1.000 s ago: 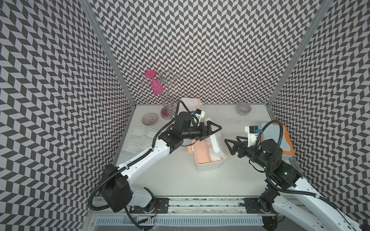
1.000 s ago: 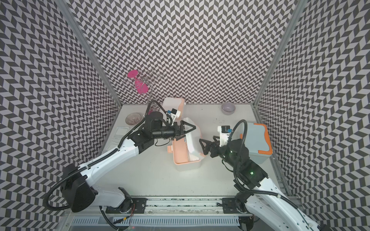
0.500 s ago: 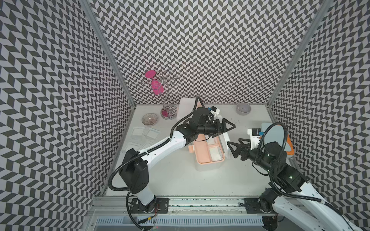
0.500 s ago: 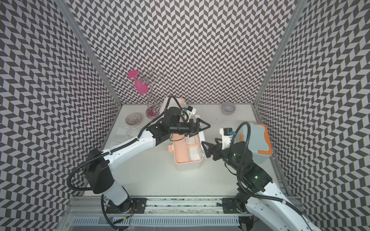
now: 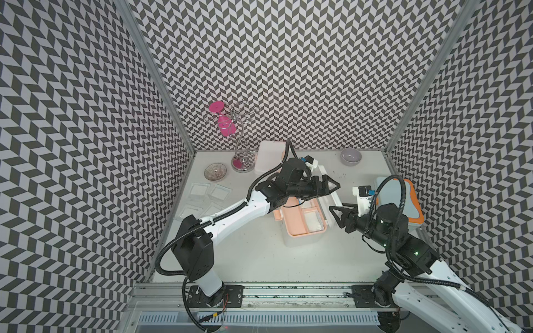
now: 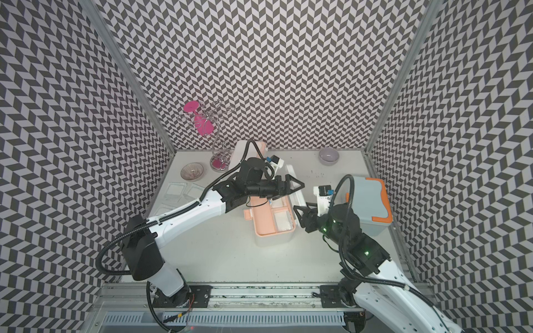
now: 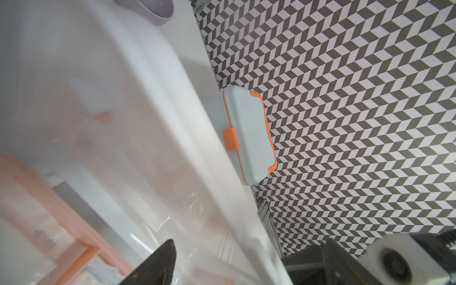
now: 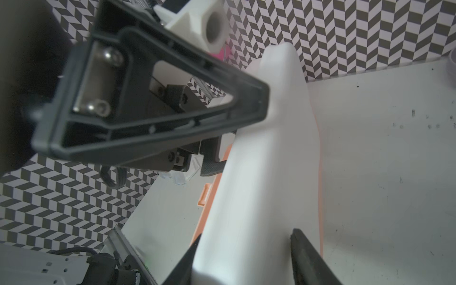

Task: Open first aid kits and take out gauze
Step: Open the lid of the first aid kit, then pick up the gauze from the first aid kit.

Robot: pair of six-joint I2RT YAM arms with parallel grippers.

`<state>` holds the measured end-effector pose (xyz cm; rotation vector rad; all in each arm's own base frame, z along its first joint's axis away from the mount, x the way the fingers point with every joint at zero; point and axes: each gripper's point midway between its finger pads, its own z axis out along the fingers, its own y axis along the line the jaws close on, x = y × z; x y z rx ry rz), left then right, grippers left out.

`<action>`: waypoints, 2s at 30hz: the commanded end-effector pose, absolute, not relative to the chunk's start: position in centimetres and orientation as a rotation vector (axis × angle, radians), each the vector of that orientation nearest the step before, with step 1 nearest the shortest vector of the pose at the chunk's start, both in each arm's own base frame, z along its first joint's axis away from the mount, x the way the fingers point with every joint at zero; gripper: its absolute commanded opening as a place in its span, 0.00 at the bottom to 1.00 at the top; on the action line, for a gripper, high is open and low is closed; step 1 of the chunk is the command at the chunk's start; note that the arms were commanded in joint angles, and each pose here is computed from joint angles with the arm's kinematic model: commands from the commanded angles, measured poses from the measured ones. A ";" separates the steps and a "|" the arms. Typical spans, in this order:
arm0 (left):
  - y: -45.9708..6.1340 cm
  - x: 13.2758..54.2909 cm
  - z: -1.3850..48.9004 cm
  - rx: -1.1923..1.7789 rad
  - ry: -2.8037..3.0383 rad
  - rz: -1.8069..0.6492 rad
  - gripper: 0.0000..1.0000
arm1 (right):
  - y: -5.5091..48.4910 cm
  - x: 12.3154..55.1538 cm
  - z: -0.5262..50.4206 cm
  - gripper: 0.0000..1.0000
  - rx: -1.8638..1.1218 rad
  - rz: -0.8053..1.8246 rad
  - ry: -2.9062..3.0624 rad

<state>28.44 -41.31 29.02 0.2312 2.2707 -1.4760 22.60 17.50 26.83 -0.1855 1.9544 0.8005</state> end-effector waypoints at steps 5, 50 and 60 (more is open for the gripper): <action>-35.7 28.9 27.7 0.088 2.245 -1.290 0.91 | 17.3 22.5 29.7 0.49 -0.121 0.868 1.871; -25.3 26.3 17.3 -0.349 2.575 -0.836 0.75 | 19.1 24.0 27.2 0.48 -0.176 0.851 1.953; -25.0 27.6 16.5 -0.360 2.599 -0.701 0.54 | 18.9 23.9 27.1 0.48 -0.172 0.843 1.952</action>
